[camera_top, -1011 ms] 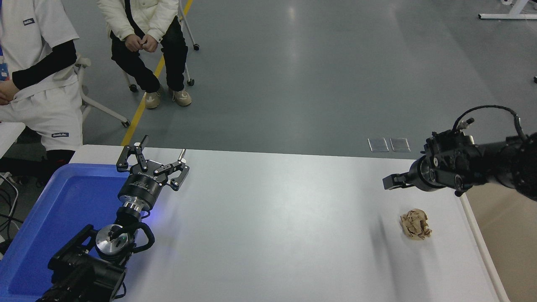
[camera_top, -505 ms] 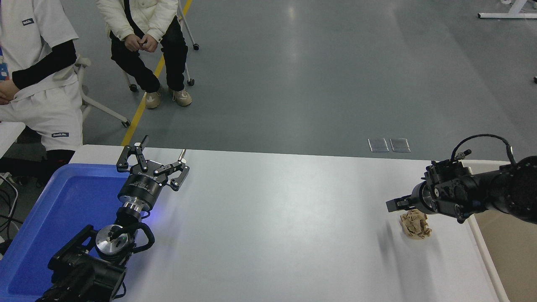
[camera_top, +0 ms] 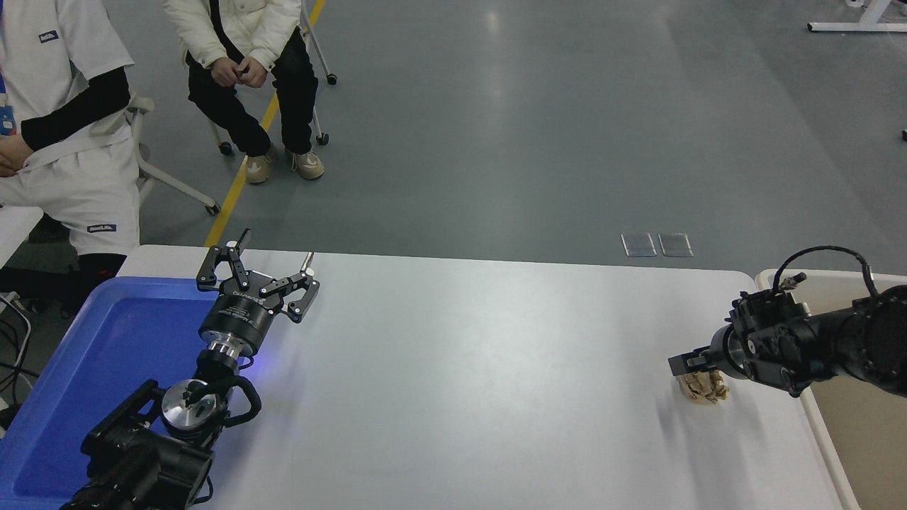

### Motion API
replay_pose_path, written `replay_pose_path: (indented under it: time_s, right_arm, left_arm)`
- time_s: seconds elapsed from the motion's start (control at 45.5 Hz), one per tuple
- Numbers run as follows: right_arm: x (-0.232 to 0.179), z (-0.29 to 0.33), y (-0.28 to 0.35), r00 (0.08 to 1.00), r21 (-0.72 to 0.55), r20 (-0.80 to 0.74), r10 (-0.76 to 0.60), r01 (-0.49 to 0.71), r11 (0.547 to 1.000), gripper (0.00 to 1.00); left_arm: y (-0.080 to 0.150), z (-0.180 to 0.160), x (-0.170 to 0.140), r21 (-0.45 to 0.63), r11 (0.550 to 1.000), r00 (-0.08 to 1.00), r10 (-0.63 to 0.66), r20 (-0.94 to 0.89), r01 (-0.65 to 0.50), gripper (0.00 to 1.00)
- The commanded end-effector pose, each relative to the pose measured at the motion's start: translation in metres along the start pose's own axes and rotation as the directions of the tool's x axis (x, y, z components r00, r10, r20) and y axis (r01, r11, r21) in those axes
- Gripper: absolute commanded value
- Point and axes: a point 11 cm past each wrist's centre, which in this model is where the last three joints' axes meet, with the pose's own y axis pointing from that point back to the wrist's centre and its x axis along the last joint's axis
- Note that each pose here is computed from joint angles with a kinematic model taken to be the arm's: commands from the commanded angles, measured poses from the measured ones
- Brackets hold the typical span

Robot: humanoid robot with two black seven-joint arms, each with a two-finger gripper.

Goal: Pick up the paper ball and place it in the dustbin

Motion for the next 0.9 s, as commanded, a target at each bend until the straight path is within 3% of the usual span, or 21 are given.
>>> replay_pose_path:
  time_s: [0.0,0.286,0.33,0.462,0.615,0.879]
  right_arm:
    - [-0.006,-0.005,-0.003,1.0,0.014,0.001,-0.002,0.002,1.0,0.99]
    - [-0.019,-0.009,-0.011,0.999,0.024,-0.021,0.032,-0.031,0.999,0.94]
    - [-0.02,-0.009,-0.011,0.999,0.024,-0.041,0.033,-0.032,0.999,0.83]
    - [-0.025,-0.011,-0.012,0.997,0.026,-0.08,0.017,-0.015,1.0,0.36]
    - [-0.028,-0.011,-0.012,0.997,0.028,-0.078,0.006,-0.004,1.0,0.01]
    - [-0.013,0.007,0.001,0.998,0.012,-0.059,0.023,-0.023,1.0,0.0]
  left_arm:
    - [0.0,0.0,0.0,0.0,1.0,1.0,0.001,0.0,-0.001,0.99]
    - [0.0,0.0,0.0,0.0,1.0,1.0,0.001,0.0,-0.001,0.99]
    - [0.0,0.0,0.0,0.0,1.0,1.0,0.001,0.0,-0.001,0.99]
    - [0.0,0.0,0.0,0.0,1.0,1.0,0.001,0.0,-0.001,0.99]
    - [0.0,0.0,0.0,0.0,1.0,1.0,0.001,0.0,-0.001,0.99]
    - [0.0,0.0,0.0,0.0,1.0,1.0,0.001,0.0,-0.001,0.99]
